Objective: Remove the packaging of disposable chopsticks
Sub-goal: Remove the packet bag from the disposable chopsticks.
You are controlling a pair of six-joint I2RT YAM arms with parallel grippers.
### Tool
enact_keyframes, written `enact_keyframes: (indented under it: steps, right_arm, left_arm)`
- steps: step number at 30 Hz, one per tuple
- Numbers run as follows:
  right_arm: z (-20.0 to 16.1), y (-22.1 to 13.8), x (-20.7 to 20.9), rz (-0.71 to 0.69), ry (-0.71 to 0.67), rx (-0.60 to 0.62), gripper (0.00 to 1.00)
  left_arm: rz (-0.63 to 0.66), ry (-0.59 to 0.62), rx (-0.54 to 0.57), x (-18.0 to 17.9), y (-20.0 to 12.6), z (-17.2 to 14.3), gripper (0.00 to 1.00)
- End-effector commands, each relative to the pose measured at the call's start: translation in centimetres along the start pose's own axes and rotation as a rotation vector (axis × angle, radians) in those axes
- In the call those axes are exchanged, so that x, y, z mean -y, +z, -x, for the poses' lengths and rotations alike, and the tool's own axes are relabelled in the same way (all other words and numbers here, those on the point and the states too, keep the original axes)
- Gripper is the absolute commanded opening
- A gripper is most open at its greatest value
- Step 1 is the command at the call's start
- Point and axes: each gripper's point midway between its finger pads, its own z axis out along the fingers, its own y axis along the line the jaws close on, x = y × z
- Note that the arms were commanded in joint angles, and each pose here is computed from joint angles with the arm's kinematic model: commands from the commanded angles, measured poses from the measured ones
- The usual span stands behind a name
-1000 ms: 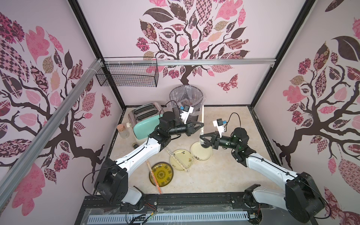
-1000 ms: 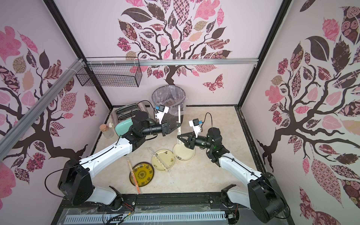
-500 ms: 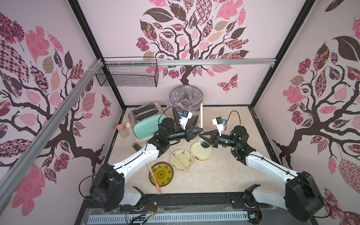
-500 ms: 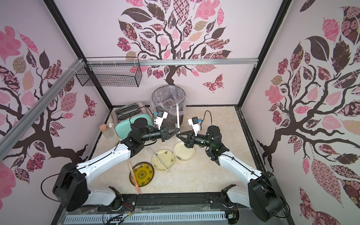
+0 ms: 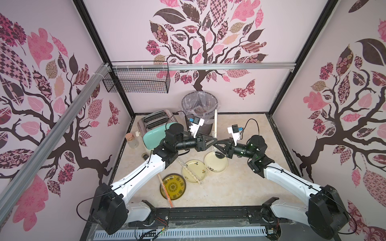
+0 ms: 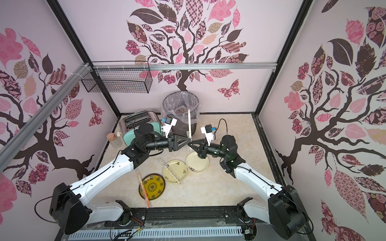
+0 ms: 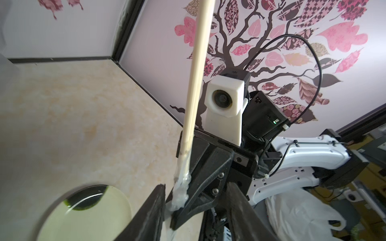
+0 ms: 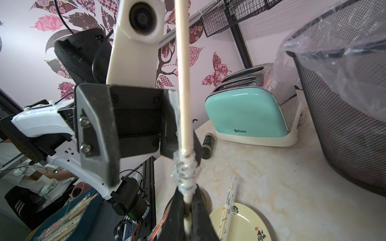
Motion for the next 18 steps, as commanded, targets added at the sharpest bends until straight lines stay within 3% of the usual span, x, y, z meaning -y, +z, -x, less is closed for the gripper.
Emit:
enact_keyframes:
  steps: [1,9,18]
  right_arm:
    - [0.1,0.0,-0.3,-0.009,-0.039,0.009,0.00]
    - [-0.8,0.5,-1.0,0.025,-0.044,-0.018,0.00]
    - [-1.2,0.6,-1.4,0.046,-0.044,-0.033,0.00]
  left_arm:
    - [-0.027,0.059,0.013,1.7,-1.5,2.2,0.62]
    - [-0.027,0.090,0.012,1.6,-1.3,4.2,0.64]
    - [-0.064,0.094,0.004,1.6,-0.1,5.4,0.44]
